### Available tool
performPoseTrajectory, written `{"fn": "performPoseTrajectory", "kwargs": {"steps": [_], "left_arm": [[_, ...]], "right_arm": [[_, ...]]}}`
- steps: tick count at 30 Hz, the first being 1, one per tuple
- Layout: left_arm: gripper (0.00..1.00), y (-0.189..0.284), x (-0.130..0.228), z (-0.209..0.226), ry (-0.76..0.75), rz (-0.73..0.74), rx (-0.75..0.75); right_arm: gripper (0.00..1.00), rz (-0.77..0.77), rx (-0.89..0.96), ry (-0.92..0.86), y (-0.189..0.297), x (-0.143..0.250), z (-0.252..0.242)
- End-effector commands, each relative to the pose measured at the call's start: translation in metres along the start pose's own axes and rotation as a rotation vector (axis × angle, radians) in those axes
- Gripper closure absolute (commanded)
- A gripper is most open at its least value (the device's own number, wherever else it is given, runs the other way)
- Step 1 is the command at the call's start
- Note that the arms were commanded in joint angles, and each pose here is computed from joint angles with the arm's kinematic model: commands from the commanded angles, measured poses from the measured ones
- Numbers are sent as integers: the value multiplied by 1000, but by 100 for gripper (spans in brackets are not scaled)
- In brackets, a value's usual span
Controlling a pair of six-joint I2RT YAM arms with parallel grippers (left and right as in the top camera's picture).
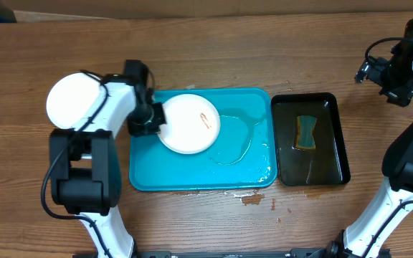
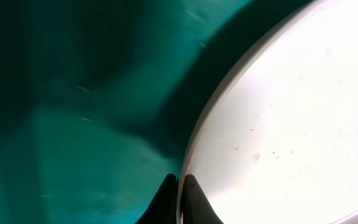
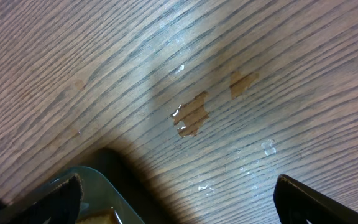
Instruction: Clean dirty plates on tray and stack at the side
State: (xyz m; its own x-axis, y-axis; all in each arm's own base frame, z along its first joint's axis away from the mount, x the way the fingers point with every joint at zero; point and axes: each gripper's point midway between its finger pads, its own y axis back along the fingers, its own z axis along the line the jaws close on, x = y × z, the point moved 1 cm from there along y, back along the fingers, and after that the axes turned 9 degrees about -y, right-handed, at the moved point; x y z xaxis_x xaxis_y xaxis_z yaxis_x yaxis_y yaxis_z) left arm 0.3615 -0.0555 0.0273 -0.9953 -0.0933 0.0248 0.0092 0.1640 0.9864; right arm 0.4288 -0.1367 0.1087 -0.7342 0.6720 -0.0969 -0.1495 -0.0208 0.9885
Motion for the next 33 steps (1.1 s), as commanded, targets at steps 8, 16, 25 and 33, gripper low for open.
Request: {"fn": "performPoseTrajectory", "kwargs": {"steps": [8,16,25,33], "left_arm": [[68,-8,13,-19,-138,20,-127],[83,-7,16,-18,-134,31,-128],[94,-8,11,-19,-132,7,-128],[87,-8,10,-19,-133,5,-131]], "right_arm": [[0,-33,-20,-1,14,-4,3],[0,-33,-20,-1,13,-4,3],[0,-33,-20,-1,14,-4,3],[0,-41,-48,-8,14,-7,8]]}}
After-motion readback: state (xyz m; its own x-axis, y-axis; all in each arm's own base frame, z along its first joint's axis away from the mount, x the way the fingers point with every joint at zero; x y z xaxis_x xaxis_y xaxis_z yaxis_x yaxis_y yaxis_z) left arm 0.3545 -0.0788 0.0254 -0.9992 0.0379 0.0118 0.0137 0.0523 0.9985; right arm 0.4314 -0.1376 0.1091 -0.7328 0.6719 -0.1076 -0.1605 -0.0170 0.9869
